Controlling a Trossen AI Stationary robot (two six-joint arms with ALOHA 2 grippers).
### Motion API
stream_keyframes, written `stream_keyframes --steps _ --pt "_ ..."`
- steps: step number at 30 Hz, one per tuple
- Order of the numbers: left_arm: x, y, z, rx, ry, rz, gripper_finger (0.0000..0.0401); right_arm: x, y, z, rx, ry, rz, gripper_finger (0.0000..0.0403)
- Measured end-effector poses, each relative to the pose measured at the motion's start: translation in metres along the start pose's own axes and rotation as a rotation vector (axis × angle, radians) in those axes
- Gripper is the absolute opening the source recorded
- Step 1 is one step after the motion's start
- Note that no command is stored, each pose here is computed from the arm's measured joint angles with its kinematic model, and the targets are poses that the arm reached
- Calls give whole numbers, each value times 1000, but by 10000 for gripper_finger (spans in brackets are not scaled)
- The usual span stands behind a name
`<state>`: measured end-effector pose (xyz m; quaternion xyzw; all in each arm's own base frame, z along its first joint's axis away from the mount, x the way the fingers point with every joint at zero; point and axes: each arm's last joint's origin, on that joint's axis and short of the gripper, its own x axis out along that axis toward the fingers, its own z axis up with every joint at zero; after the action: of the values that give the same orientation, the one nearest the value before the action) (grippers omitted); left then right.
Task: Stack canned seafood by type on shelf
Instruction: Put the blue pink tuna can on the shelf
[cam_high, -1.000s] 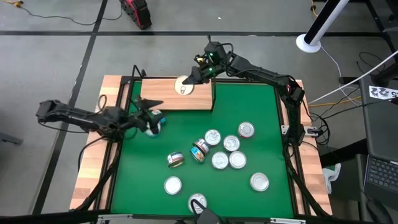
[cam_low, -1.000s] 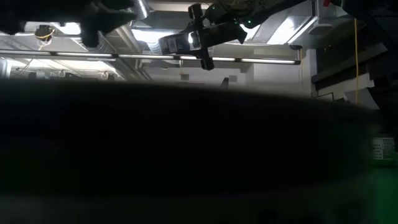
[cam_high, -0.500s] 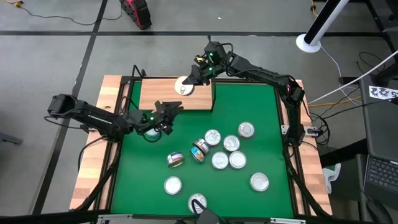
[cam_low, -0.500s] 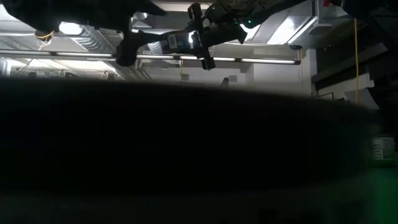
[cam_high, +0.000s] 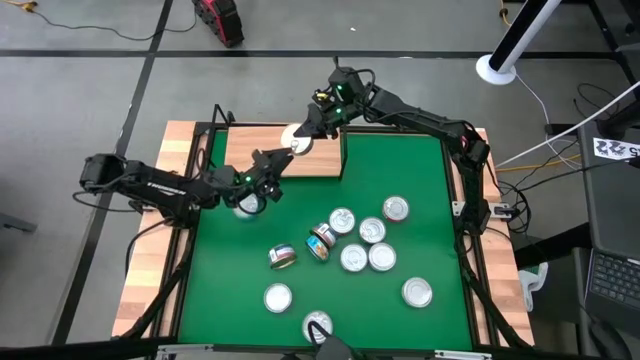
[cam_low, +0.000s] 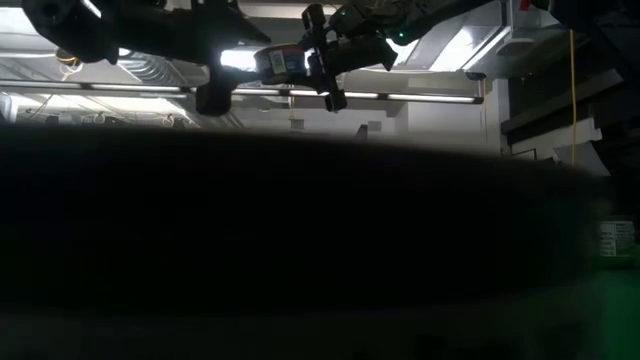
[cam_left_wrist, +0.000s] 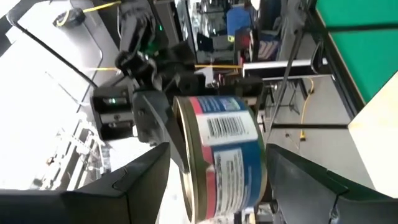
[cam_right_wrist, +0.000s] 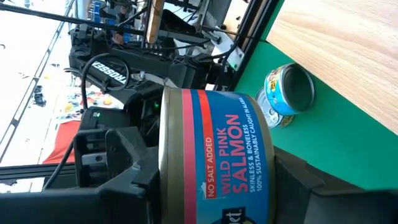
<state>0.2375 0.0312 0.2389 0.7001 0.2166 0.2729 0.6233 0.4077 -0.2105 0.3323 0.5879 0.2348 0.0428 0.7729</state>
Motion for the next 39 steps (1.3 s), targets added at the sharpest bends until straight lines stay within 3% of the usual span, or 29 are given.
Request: stream_keyframes --steps 26,34,39 --pt "13 -8 -16 19 -44 -18 260 6 3 -6 2 23 5 192" --pt "13 -7 -14 -28 -44 -13 191 6 3 -5 -36 8 -1 194" --pt "13 -7 -14 -32 -37 -15 188 6 3 -4 -55 -18 -19 205"
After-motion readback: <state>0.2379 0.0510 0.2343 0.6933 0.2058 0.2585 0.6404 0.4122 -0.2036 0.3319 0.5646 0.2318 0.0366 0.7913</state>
